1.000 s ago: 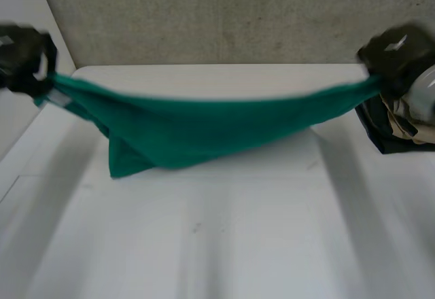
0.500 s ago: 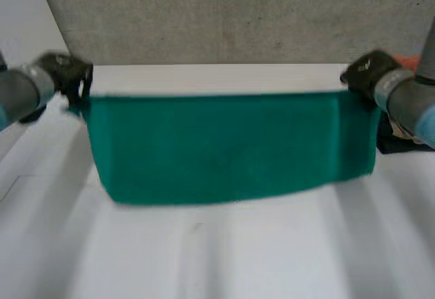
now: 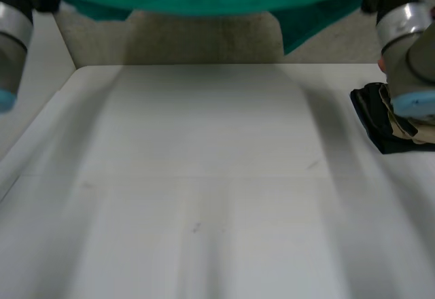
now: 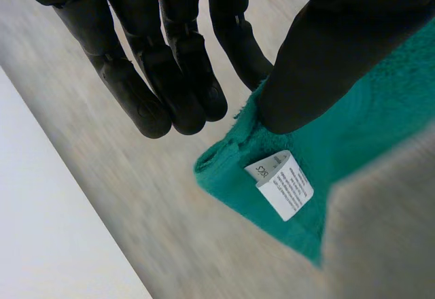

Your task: Fold the laundry.

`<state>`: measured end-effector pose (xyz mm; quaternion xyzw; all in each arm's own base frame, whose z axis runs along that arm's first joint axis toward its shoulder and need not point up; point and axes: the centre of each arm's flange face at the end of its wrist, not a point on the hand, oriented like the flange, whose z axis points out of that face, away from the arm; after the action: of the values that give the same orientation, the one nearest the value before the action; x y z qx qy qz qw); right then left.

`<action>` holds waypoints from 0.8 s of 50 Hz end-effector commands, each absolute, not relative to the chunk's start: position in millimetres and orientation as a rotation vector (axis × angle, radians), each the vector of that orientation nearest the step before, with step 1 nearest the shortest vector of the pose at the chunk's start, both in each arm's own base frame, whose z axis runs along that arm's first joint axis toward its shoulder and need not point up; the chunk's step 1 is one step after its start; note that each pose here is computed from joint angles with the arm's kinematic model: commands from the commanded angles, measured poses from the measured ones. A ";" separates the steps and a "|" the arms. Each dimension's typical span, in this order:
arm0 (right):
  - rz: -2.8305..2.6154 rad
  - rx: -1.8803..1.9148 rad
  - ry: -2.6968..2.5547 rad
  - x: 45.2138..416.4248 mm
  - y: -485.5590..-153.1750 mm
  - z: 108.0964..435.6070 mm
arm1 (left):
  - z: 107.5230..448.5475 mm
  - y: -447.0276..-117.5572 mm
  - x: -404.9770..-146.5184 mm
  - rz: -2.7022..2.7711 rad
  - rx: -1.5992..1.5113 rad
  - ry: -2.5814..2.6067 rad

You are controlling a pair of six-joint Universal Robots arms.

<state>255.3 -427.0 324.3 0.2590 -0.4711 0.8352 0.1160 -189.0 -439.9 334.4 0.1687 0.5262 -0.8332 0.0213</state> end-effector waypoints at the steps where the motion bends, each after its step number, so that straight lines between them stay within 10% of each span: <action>1: 2.246 0.922 -1.691 257.2 -420.9 242.3 | 241.8 -432.8 -188.1 -2.384 0.614 1.950; 15: 1.699 1.266 -2.089 242.6 -366.1 150.2 | 151.7 -352.5 -176.9 -1.866 0.844 2.363; 30: 1.015 1.509 -2.249 166.3 -255.3 194.4 | 192.3 -194.5 -143.6 -0.987 1.340 2.583; 40: 1.253 1.418 -2.248 179.4 -290.0 176.6 | 204.0 -250.3 -159.1 -1.399 1.325 2.346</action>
<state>167.4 -257.5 192.6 0.5252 -0.7561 0.3711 0.1213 -145.8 -203.4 198.8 0.4649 0.8079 -0.3591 0.0463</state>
